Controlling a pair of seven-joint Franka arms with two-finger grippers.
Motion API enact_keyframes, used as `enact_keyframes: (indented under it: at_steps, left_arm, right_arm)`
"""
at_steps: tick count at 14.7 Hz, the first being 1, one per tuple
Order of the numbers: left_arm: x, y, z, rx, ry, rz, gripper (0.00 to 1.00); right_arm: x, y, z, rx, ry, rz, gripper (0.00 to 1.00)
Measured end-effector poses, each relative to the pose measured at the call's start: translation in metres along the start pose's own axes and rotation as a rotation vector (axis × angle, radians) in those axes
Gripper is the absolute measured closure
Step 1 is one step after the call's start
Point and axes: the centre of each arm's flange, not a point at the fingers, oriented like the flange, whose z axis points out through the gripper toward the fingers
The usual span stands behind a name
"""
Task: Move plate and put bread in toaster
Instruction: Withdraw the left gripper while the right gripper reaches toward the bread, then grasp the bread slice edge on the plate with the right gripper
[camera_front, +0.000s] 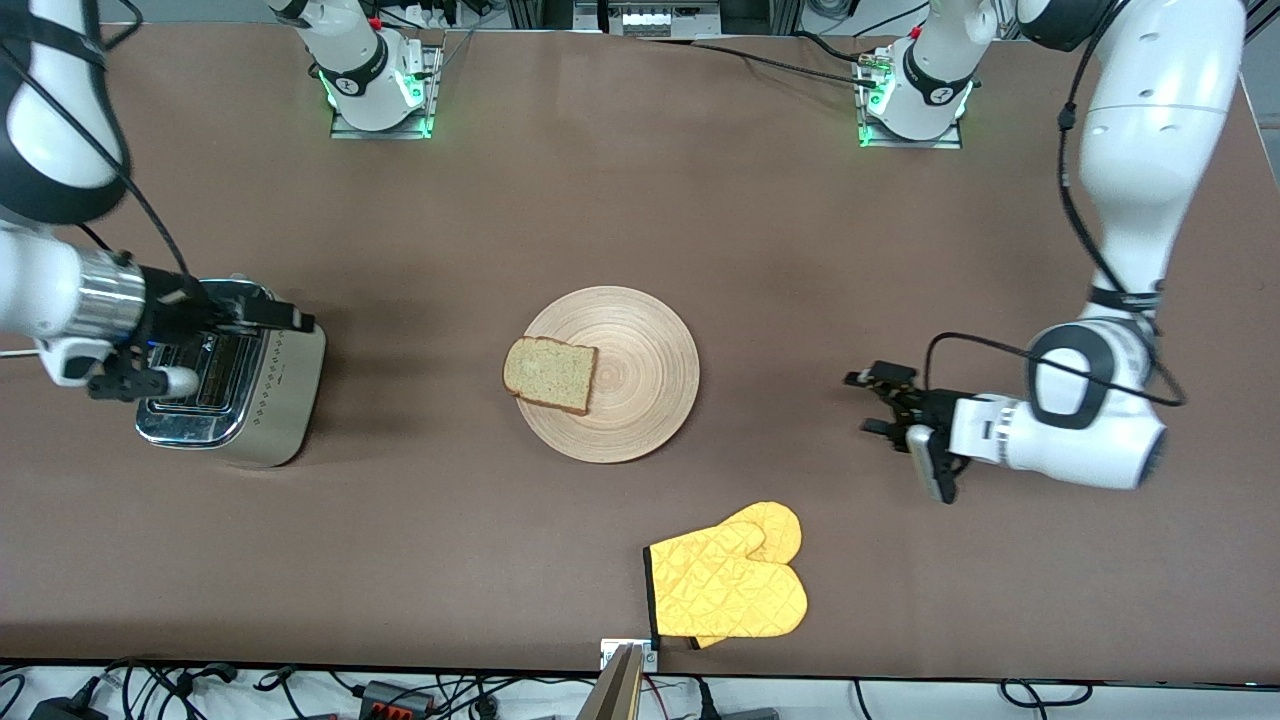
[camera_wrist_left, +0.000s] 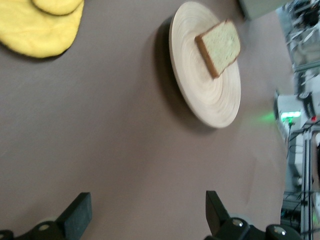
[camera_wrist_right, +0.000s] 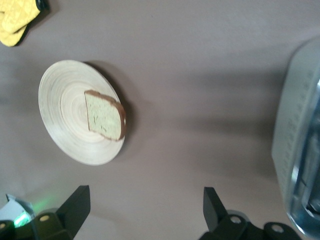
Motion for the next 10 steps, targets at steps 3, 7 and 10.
enact_keyframes:
  at_steps: [3, 7, 10]
  left_arm:
    - [-0.003, 0.035, -0.063, 0.19, -0.17, -0.021, 0.0]
    - [-0.007, 0.109, -0.125, 0.402, -0.289, -0.137, 0.0]
    - [-0.012, 0.145, -0.158, 0.514, -0.257, -0.269, 0.0]
  right_arm:
    - [0.009, -0.007, 0.067, 0.072, 0.069, 0.042, 0.0]
    - [-0.013, -0.025, 0.154, 0.136, 0.158, 0.057, 0.0]
    - [-0.041, -0.06, 0.204, 0.109, 0.17, 0.004, 0.0]
